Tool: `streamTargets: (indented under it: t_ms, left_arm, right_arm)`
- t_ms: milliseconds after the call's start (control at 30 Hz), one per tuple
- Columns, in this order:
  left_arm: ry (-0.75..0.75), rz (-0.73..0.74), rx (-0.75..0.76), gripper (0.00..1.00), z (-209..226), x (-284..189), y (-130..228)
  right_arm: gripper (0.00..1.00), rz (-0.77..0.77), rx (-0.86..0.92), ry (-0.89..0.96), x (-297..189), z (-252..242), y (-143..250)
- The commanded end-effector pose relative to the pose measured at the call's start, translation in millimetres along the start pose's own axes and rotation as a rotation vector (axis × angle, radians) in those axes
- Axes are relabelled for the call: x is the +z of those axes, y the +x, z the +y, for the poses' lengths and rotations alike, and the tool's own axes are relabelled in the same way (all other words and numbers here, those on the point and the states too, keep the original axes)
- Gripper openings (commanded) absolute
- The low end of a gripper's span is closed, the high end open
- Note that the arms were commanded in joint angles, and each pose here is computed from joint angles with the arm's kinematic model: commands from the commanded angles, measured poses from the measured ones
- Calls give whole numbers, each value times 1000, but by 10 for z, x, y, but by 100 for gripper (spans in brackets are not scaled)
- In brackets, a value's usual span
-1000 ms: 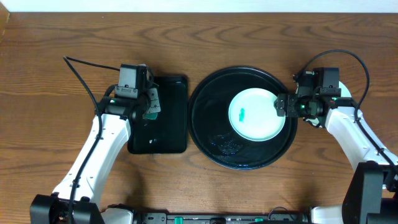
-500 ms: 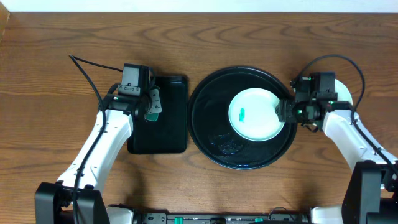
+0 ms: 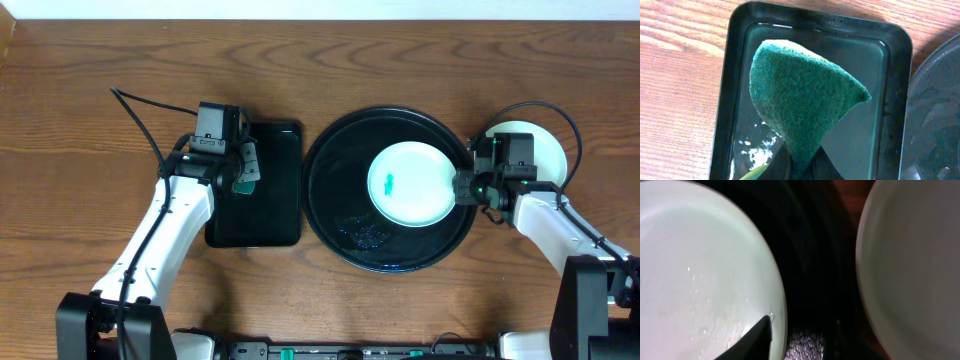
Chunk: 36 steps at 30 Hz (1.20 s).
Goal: Clean dirty plates on tray and stack at the side
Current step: 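Hold the plate rim with the right gripper, pulling it slightly left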
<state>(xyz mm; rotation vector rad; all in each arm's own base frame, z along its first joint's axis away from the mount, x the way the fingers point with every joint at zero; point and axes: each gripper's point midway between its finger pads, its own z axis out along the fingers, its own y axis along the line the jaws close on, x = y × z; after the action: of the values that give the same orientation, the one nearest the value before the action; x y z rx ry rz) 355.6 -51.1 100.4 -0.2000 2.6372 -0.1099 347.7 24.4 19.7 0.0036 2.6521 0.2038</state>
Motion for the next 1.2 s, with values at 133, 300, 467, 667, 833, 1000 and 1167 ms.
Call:
streamTargets:
  t_ms: [133, 300, 467, 667, 833, 1000, 1167]
  left_arm:
    - [2, -21, 10, 8, -20, -30, -81]
    - [2, -21, 10, 7, -20, -30, -81]
    - [2, -21, 10, 7, -20, -30, -81]
    - [2, -21, 10, 7, -20, -30, -81]
    - [2, -21, 10, 8, -22, -30, -81]
    - [2, -21, 10, 8, -20, -30, -80]
    - [2, -21, 10, 7, -20, -30, -80]
  right_arm:
    - [35, -11, -11, 0, 46, 17, 24]
    - [26, -15, 9, -1, 46, 19, 15]
    - [21, -18, 71, 0, 46, 17, 6]
    - [22, -13, 64, -4, 49, 43, 19]
    - [8, -12, 47, -13, 56, 108, 25]
    - [7, -11, 33, -17, 61, 148, 28]
    - [11, -9, 33, -2, 68, 123, 34]
